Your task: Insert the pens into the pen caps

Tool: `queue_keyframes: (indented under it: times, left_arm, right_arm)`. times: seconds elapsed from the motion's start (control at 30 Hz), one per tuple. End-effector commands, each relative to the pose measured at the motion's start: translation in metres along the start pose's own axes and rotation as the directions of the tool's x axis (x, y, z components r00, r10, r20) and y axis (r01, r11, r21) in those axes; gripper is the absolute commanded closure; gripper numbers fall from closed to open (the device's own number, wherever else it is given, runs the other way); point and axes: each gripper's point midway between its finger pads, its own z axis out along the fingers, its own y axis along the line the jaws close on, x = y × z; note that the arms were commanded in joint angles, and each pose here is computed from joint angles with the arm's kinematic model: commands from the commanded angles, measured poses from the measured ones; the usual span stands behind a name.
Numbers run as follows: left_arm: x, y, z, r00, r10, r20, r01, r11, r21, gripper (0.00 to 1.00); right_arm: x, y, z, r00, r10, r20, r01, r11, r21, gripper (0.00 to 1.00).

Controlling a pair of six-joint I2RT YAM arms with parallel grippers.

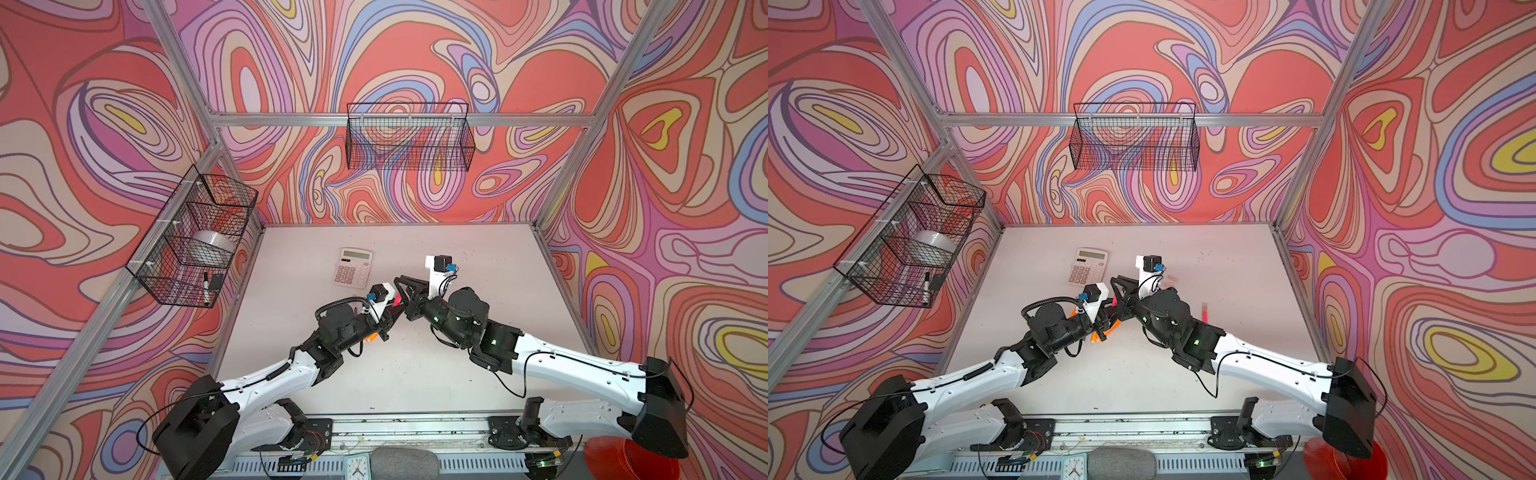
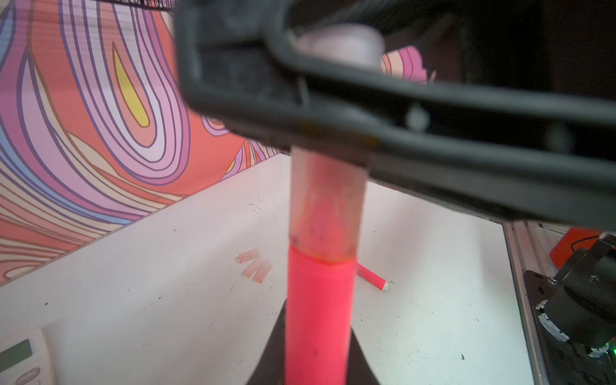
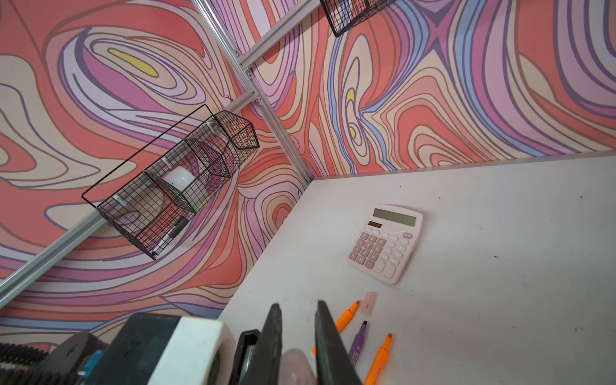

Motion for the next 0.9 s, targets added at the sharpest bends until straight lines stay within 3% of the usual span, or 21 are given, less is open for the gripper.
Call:
queue_keyframes:
  times: [0.0, 0.43, 0.67, 0.87]
  left_arm:
    - [-0.217, 0.05, -0.077, 0.716, 0.093, 0.692, 0.097, 0.968, -0.231, 1.0]
    - [-0.271, 0.05, -0.103, 0.609, 0.132, 0.782, 0.068, 0.974, -0.218, 1.0]
    - [-0.295, 0.049, -0.107, 0.573, 0.122, 0.81, 0.062, 0.98, -0.191, 1.0]
    - [-0.307, 0.042, -0.111, 0.57, 0.142, 0.809, 0.031, 0.981, -0.194, 1.0]
  right_arm:
    - [0.177, -0.034, -0.046, 0.796, -0.024, -0.605, 0.066, 0.997, 0.047, 1.0]
    - [0.193, -0.029, -0.044, 0.77, -0.041, -0.637, 0.094, 0.994, 0.049, 1.0]
    - [0.2, -0.034, -0.045, 0.756, -0.04, -0.654, 0.114, 0.991, 0.071, 1.0]
    - [0.205, -0.037, -0.044, 0.741, -0.056, -0.669, 0.151, 0.985, 0.085, 1.0]
